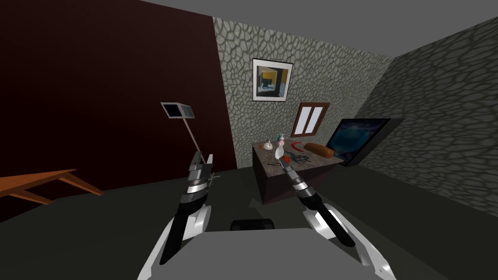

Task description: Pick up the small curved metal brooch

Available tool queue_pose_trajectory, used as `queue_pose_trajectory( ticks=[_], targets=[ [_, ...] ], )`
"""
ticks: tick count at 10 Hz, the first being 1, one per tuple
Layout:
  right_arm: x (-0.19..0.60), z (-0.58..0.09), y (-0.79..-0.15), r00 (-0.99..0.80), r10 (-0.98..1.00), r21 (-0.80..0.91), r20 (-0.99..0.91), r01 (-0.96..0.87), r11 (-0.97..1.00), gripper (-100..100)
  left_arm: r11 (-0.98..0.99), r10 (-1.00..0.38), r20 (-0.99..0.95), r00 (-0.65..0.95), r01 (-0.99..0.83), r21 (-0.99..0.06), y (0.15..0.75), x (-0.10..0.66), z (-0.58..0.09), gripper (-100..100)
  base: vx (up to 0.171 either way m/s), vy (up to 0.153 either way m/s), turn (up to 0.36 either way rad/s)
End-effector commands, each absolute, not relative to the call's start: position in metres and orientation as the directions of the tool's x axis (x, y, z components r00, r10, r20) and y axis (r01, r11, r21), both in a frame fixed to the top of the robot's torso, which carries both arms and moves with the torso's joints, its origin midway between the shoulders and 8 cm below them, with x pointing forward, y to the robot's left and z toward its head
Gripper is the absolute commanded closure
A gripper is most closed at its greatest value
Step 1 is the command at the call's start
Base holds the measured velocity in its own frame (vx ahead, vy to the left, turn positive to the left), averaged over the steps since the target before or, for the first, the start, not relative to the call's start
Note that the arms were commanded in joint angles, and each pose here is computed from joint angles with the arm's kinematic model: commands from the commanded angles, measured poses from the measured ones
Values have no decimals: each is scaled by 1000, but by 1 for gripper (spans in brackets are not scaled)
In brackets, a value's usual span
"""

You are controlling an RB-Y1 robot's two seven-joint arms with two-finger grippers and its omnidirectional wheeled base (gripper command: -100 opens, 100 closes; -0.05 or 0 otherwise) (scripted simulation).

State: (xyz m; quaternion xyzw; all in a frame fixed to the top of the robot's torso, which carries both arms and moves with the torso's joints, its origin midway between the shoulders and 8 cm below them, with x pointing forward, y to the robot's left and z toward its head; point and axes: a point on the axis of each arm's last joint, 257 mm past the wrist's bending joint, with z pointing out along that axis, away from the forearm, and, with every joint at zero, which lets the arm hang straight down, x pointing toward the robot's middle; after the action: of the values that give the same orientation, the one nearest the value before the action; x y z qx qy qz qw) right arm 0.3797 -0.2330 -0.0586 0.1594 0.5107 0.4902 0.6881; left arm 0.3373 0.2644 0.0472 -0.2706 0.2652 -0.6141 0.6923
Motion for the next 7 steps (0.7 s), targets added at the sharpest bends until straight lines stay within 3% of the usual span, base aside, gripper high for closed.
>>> queue_pose_trajectory(
  ticks=[1,7],
  targets=[
    [381,-74,-232,-21,794,695,-608,-498,519,-100,99,-994,-35,105,707,-700,264,337,47,0,-53,26,-22],
    [381,-107,-230,-93,643,596,-760,-492,634,-100,99,-994,-35,105,707,-700,264,337,47,0,-39,17,-9]
  ],
)
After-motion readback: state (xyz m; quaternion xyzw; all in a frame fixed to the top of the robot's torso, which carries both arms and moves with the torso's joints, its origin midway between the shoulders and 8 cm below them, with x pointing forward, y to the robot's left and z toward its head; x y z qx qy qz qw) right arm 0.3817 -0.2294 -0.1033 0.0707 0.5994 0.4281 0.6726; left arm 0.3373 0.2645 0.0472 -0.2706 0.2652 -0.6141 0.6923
